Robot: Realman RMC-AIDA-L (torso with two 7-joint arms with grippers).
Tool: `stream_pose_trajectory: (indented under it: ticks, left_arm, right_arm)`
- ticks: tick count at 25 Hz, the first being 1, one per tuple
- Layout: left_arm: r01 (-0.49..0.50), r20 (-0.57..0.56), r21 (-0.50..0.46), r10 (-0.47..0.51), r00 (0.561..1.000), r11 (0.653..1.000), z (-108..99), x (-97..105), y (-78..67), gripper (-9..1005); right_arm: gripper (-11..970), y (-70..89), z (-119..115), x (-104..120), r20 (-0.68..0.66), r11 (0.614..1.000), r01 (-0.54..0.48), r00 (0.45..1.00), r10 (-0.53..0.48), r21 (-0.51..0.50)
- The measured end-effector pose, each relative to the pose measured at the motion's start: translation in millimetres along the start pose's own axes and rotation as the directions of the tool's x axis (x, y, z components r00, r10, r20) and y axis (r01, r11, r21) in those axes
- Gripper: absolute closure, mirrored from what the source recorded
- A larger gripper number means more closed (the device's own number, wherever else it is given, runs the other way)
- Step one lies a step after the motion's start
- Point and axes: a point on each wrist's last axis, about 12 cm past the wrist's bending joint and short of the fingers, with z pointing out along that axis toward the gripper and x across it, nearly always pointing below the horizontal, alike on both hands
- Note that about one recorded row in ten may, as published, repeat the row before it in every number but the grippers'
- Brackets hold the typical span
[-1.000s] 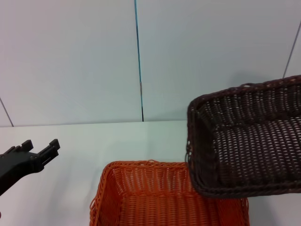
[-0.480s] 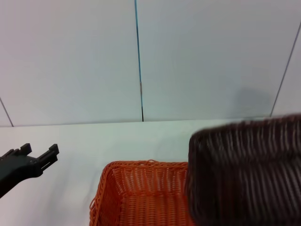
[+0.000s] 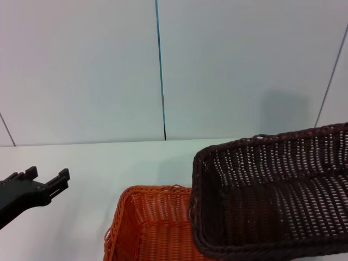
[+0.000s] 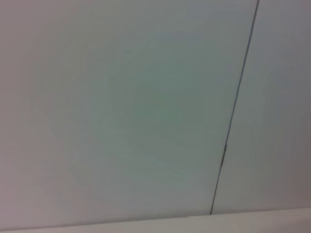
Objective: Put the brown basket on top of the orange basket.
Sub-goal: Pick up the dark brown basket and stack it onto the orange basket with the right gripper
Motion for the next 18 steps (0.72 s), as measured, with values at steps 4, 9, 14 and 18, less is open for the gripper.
stream_pose_trajectory:
  ticks: [4,9,14,18]
  left_arm:
    - [-0.004,-0.004,-0.007,0.003,1.000,1.000,-2,1,1.2,236]
    - [-0.008,-0.003,-0.009,0.008,1.000,1.000,-3,1,1.4,235]
    - [-0.018,-0.012,-0.004,0.018,1.000,1.000,-3,1,0.8,235]
    - [-0.022,-0.023,-0.005,0.021,1.000,1.000,-4,3,0.6,235]
  right_arm:
    - [832,-6.2,2,1,-0.015,1.000,0.005,1.000,-0.005,0.017]
    - [832,-11.4,10,5,-0.020,0.999,0.010,1.000,-0.009,0.031]
    - [832,-16.4,27,12,0.011,0.999,0.014,1.000,-0.014,0.049]
    - [831,-29.5,42,17,0.020,0.997,0.057,0.998,-0.058,0.051]
